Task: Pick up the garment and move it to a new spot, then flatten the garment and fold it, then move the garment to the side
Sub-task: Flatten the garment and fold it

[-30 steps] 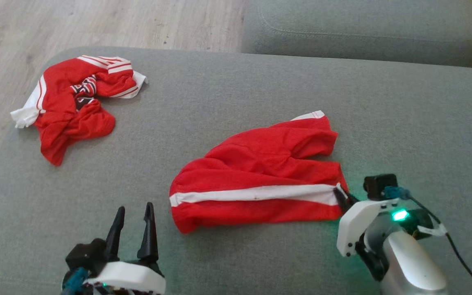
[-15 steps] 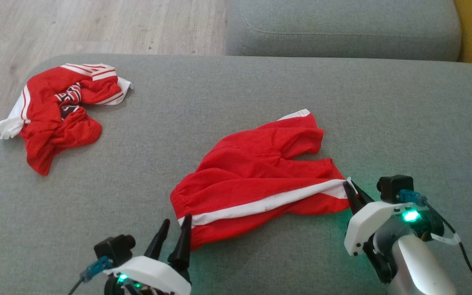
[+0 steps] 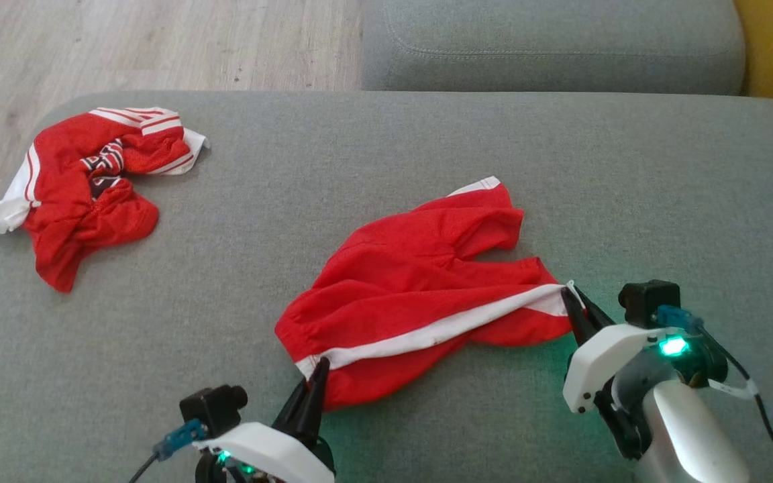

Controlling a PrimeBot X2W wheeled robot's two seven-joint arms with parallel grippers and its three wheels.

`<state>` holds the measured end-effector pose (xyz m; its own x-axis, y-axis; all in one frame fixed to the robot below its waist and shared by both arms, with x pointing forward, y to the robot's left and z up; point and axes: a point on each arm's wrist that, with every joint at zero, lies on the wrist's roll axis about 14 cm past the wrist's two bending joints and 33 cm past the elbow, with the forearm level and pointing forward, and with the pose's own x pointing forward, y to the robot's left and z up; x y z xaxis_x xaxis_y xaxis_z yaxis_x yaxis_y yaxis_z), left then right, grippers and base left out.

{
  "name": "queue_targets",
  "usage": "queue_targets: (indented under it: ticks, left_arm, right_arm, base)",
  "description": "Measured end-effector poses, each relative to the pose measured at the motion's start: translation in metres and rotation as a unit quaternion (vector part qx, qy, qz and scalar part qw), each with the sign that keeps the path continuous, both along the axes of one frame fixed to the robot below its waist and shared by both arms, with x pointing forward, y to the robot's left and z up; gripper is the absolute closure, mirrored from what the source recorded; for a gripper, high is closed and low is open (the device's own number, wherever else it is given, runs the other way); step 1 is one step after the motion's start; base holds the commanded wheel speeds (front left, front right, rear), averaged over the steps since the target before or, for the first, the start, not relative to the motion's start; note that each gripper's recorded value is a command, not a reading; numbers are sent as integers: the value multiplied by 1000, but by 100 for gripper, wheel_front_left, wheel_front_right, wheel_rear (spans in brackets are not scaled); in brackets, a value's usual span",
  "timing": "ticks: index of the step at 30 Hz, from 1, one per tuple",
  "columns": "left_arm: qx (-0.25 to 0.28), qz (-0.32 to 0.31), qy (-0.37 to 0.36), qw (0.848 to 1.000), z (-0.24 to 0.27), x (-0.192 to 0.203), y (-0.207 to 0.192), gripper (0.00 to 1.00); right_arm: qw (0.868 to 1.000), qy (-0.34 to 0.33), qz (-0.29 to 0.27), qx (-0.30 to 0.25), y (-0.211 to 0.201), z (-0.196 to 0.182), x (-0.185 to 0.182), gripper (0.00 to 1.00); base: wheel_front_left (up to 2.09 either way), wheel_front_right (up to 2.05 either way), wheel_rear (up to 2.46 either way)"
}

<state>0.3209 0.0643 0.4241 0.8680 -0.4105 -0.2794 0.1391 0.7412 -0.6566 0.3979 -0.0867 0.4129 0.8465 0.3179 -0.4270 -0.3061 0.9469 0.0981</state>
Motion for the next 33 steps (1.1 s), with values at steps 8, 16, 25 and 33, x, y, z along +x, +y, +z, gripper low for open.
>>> queue_targets:
  ticks: [8,16,25,33]
  left_arm:
    - [-3,13,-103,995,52,22,8,100]
    - [38,-29,-269,962,156,43,12,100]
    - [100,-130,-415,895,274,35,-21,100]
    - [111,-184,-435,874,308,36,-43,100]
  right_arm:
    - [997,-68,-10,33,1,38,8,100]
    - [976,-206,-19,66,-5,131,14,100]
    - [931,-357,-39,60,-31,247,-14,100]
    - [915,-396,-62,38,-57,286,-39,100]
  base:
    - [0,0,0]
    - [0,0,0]
    - [0,0,0]
    - [0,0,0]
